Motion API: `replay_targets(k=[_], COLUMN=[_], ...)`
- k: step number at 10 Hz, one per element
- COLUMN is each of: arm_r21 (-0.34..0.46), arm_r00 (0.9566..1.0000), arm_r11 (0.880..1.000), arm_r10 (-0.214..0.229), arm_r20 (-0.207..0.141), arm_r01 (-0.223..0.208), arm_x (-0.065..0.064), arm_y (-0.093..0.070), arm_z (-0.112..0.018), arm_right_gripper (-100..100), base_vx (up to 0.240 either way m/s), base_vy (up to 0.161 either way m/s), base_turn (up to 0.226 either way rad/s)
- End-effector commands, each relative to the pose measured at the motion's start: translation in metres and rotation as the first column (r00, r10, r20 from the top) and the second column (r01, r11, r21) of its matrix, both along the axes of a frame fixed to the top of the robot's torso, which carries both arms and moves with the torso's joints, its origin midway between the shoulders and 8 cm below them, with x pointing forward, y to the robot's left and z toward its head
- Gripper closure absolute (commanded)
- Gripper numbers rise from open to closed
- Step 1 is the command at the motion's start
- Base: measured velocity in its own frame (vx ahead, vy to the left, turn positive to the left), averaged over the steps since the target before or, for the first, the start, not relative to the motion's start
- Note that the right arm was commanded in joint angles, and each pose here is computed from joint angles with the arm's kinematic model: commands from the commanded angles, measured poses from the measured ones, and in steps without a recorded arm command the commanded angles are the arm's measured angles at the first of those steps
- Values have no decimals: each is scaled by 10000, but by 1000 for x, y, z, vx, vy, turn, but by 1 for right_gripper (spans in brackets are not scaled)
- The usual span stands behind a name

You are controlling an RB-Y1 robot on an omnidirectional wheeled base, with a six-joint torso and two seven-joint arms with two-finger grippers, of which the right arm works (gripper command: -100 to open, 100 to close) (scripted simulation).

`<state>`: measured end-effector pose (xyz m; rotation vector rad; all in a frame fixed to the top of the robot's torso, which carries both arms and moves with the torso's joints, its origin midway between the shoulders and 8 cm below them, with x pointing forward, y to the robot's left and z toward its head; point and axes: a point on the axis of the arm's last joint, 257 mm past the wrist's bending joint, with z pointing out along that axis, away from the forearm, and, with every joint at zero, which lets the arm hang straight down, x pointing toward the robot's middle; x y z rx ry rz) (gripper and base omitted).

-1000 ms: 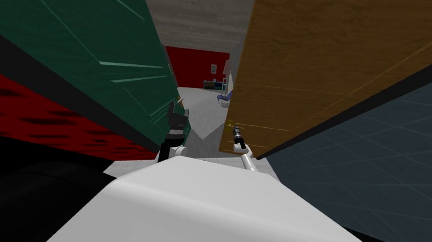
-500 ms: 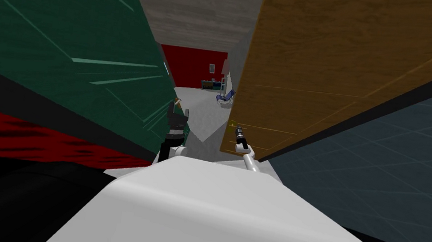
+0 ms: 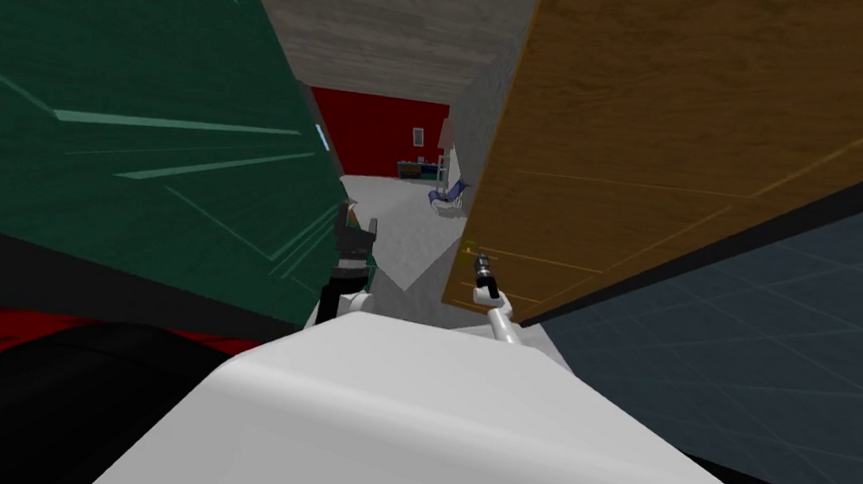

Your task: Push the door open

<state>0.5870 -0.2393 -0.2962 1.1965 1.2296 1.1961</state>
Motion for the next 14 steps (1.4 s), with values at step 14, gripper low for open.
replay_targets(k=[14], arm_r21=[201], arm_r00=[9816], arm_r11=[9815], arm_r10=[-1907], arm_r20=[76], arm_r01=[1905], arm_x=[-5], arm_y=[-95], arm_z=[4], arm_right_gripper=[100], base_vx=[160], base_vy=[126], base_turn=[-82])
